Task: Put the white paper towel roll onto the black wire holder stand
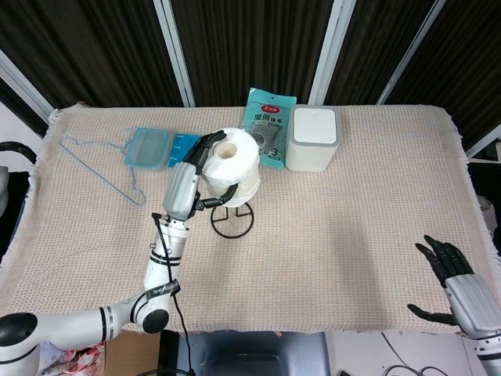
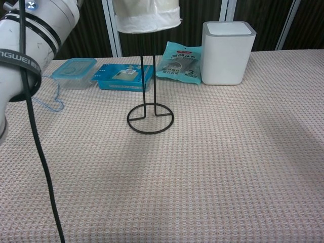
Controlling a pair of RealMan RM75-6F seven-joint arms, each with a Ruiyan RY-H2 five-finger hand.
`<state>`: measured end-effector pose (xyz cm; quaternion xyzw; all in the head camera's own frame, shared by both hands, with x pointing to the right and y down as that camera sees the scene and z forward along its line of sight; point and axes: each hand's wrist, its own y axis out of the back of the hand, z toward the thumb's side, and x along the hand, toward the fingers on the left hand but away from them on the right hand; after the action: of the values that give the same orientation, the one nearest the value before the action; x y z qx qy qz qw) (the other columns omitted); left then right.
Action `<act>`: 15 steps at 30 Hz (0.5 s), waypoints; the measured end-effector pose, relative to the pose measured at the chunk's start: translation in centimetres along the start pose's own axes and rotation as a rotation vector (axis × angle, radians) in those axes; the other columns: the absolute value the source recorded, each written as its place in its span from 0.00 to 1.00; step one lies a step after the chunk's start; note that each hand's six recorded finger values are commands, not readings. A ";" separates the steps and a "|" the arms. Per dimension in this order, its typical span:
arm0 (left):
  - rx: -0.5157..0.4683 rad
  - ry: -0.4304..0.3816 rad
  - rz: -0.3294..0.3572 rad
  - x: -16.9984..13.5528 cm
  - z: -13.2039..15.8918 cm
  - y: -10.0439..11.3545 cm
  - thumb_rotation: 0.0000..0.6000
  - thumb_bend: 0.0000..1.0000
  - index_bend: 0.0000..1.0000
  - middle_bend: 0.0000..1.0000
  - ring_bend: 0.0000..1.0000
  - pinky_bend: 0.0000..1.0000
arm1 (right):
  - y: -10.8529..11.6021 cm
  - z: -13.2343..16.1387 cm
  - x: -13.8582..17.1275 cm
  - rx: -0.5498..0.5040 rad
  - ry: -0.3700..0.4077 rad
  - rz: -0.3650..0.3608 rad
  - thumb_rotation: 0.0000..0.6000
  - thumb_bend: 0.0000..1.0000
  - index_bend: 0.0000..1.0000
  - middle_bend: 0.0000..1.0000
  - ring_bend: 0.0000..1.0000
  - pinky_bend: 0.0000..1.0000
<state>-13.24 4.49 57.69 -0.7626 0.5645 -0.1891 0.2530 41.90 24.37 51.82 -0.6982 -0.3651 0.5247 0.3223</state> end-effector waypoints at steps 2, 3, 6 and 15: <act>0.005 -0.002 0.000 -0.1 0.0 0.0 1.00 0.39 0.01 0.04 0.02 0.20 | 0.0 0.0 0.0 -0.001 0.000 -0.002 1.00 0.14 0.00 0.00 0.00 0.00; 0.006 -0.002 0.000 -0.1 0.0 0.0 1.00 0.38 0.01 0.03 0.01 0.18 | 0.0 0.0 0.0 -0.001 0.000 -0.002 1.00 0.14 0.00 0.00 0.00 0.00; 0.008 -0.004 0.001 -0.2 0.0 0.0 1.00 0.37 0.00 0.00 0.00 0.13 | 0.0 0.0 0.0 -0.001 0.000 -0.001 1.00 0.14 0.00 0.00 0.00 0.00; 0.040 -0.043 -0.009 -0.7 0.4 0.0 1.00 0.36 0.00 0.00 0.00 0.12 | 0.0 0.0 0.0 0.002 -0.001 0.000 1.00 0.14 0.00 0.00 0.00 0.00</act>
<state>-13.22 5.26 57.39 -0.7637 0.5519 -0.1850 0.2794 41.90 24.39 51.84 -0.6977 -0.3647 0.5253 0.3229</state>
